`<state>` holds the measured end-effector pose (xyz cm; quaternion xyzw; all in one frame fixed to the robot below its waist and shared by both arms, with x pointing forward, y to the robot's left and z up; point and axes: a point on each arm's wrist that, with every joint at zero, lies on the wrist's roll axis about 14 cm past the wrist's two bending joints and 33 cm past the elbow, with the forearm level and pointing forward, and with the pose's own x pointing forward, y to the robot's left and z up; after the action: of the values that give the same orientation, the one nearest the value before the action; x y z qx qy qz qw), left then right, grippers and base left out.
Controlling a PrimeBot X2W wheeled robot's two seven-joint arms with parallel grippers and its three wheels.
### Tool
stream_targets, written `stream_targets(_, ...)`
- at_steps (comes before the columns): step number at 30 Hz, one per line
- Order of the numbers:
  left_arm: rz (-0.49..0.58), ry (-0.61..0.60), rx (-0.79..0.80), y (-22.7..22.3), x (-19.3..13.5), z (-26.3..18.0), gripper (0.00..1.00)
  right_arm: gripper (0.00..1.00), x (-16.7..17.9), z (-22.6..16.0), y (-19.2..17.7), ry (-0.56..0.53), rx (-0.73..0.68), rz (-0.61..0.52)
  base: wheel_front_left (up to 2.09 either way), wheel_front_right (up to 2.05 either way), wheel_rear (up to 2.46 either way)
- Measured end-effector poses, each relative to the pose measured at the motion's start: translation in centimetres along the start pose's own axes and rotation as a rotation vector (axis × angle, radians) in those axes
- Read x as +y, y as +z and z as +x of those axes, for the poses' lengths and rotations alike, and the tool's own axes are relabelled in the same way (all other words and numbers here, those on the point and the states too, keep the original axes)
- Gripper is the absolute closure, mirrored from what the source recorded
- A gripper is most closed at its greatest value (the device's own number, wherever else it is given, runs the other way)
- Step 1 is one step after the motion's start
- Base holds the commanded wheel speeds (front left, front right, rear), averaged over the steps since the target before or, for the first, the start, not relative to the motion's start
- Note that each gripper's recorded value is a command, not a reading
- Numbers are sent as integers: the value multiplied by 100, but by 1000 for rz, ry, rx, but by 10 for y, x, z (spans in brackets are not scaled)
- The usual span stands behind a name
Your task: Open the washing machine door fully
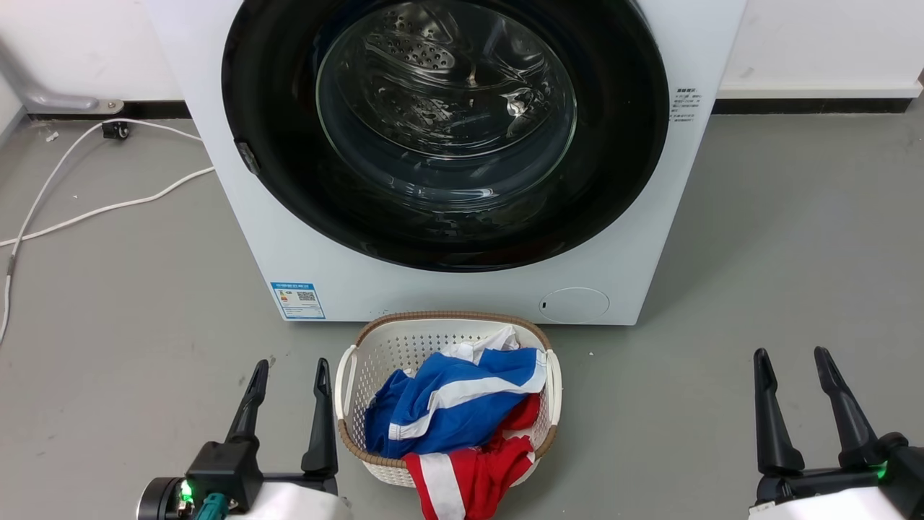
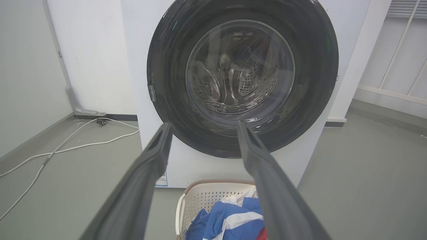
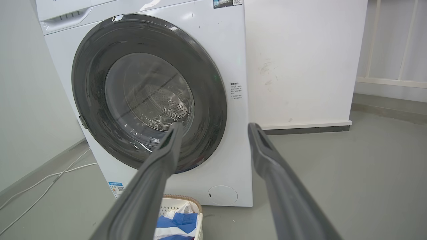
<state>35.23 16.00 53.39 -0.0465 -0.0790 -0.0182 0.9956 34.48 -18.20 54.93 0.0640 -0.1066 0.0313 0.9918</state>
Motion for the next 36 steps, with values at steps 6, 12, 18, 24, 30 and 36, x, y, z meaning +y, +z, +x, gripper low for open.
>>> stream_targets(6,38,-6,2,-2,-1,-3,0,0,1,-3,-3,5,6,-27,0,0,0)
stream_targets(12,46,0,5,-4,0,-4,0,0,-1,-6,-6,3,18,-37,0,0,0)
stream_targets(18,36,4,15,-7,1,-5,0,0,-3,-7,-10,-5,29,-25,0,0,0)
stream_targets(24,32,8,20,-9,1,-5,0,0,-3,-7,-12,-6,34,-23,0,0,0)
stream_targets(30,32,14,22,-10,2,-5,0,100,0,-7,-11,3,33,-27,0,0,0)
stream_targets(36,32,13,23,-10,2,-5,0,100,-1,-2,5,-26,-36,141,0,0,0)
